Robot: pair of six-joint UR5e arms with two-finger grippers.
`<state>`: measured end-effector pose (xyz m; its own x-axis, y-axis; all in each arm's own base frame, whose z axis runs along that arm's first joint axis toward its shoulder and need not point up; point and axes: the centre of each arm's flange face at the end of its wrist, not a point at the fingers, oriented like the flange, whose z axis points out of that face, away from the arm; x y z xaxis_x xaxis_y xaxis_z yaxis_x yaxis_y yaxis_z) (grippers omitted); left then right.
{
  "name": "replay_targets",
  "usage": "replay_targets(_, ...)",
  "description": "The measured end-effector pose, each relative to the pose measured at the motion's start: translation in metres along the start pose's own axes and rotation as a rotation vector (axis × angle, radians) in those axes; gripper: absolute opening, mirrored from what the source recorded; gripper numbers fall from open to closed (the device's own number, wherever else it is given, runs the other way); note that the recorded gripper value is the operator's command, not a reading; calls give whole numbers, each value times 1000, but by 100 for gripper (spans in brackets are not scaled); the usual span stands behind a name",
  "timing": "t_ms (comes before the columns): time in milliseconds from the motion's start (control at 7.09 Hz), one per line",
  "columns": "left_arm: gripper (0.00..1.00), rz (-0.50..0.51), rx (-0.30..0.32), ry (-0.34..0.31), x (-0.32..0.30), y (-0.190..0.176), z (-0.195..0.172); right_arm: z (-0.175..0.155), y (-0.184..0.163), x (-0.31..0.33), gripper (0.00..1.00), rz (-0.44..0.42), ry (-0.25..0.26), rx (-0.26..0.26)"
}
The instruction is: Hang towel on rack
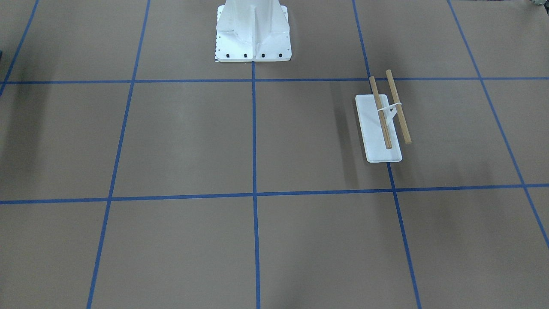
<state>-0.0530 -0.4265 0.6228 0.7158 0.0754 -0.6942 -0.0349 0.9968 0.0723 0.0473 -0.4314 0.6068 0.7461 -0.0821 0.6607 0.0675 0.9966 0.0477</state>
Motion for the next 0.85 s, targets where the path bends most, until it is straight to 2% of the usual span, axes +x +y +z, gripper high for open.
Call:
replay_targets(282,98,14,18,-2,7,-2,-9,-11,-12,-11,100,-33,2,37)
replay_targets(423,98,34,44,-2,15,-12,-18,-19,-23,-20,100,-74,4,83)
replay_targets(564,98,78,95,-3,27,-26,-31,-26,-30,-27,100,-118,1,130)
replay_targets(706,98,134,158,-4,32,-37,-38,-28,-32,-31,100,-145,-12,156)
replay_targets(847,98,178,216,0,31,-47,-38,-20,-22,-27,100,-152,-31,149)
